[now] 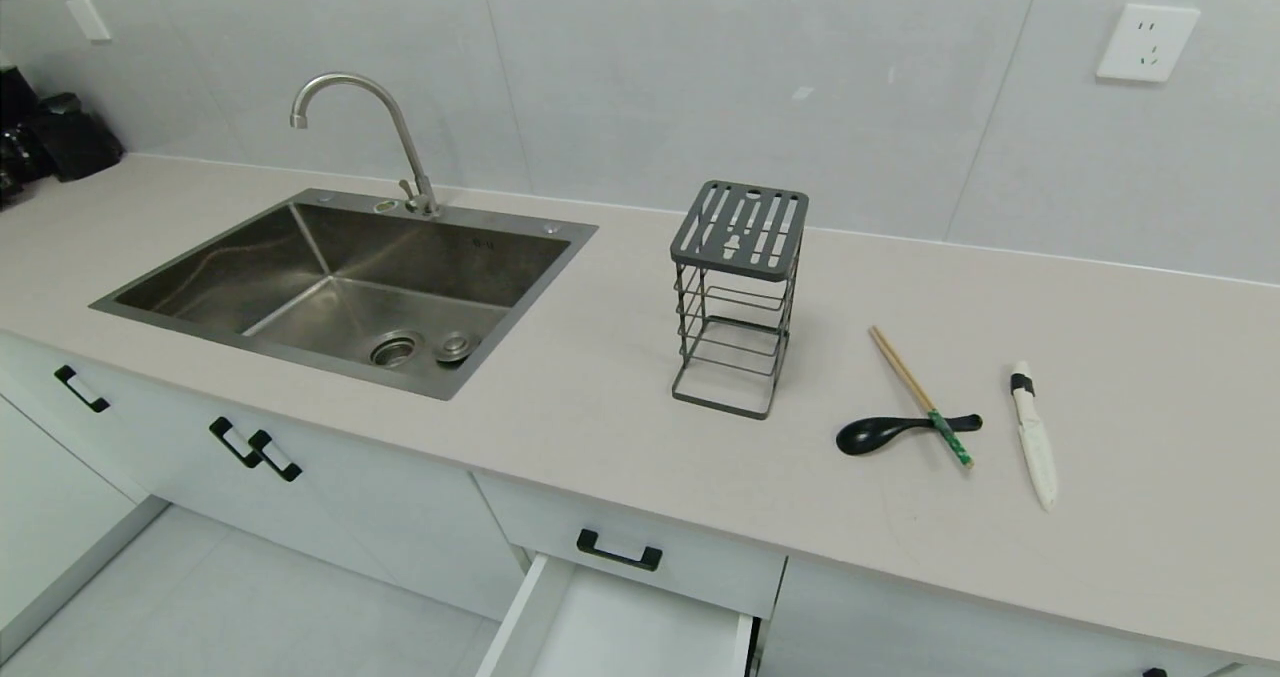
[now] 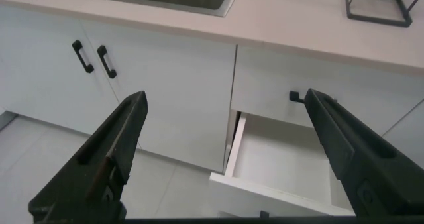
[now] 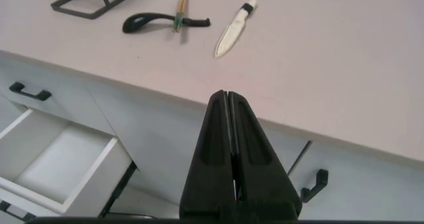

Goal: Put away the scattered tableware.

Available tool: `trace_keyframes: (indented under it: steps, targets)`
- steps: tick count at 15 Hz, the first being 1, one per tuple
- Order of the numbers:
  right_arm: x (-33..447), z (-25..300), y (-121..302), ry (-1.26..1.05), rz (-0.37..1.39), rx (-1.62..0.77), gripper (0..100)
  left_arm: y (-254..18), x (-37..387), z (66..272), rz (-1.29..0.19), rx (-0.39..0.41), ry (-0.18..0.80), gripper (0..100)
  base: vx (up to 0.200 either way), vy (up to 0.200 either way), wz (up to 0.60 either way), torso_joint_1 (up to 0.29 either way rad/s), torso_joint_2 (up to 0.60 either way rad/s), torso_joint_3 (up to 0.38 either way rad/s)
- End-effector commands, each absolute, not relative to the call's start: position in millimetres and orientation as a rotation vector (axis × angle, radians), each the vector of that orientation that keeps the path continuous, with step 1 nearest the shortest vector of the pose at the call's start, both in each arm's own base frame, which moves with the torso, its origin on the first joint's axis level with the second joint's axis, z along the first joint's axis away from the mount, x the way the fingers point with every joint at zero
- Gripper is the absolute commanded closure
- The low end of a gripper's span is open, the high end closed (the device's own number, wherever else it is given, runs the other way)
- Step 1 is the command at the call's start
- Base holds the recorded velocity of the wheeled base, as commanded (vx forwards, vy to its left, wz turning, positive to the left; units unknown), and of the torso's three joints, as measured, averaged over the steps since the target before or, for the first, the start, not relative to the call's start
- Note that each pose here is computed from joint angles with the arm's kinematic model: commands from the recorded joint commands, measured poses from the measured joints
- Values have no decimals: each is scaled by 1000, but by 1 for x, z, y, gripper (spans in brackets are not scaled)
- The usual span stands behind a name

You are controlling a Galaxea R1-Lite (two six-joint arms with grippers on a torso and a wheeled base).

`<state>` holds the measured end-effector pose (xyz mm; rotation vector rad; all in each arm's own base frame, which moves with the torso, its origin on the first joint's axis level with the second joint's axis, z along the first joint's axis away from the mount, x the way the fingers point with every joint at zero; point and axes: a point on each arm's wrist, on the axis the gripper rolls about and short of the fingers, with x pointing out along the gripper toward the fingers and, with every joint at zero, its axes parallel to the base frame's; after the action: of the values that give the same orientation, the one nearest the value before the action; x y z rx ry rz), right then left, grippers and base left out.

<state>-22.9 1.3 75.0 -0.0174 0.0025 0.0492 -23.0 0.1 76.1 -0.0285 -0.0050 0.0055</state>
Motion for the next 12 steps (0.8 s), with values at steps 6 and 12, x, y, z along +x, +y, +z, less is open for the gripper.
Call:
trace_keyframes:
  steps: [6,12]
  targets:
    - [-23,75,1,3,48,-15,0,0,-23,76,6,-29,-3,0,0,0,0,107,-204,-98]
    - [-29,108,4,-257,163,-82,0,0,-23,76,6,-29,-3,0,0,0,0,0,0,0]
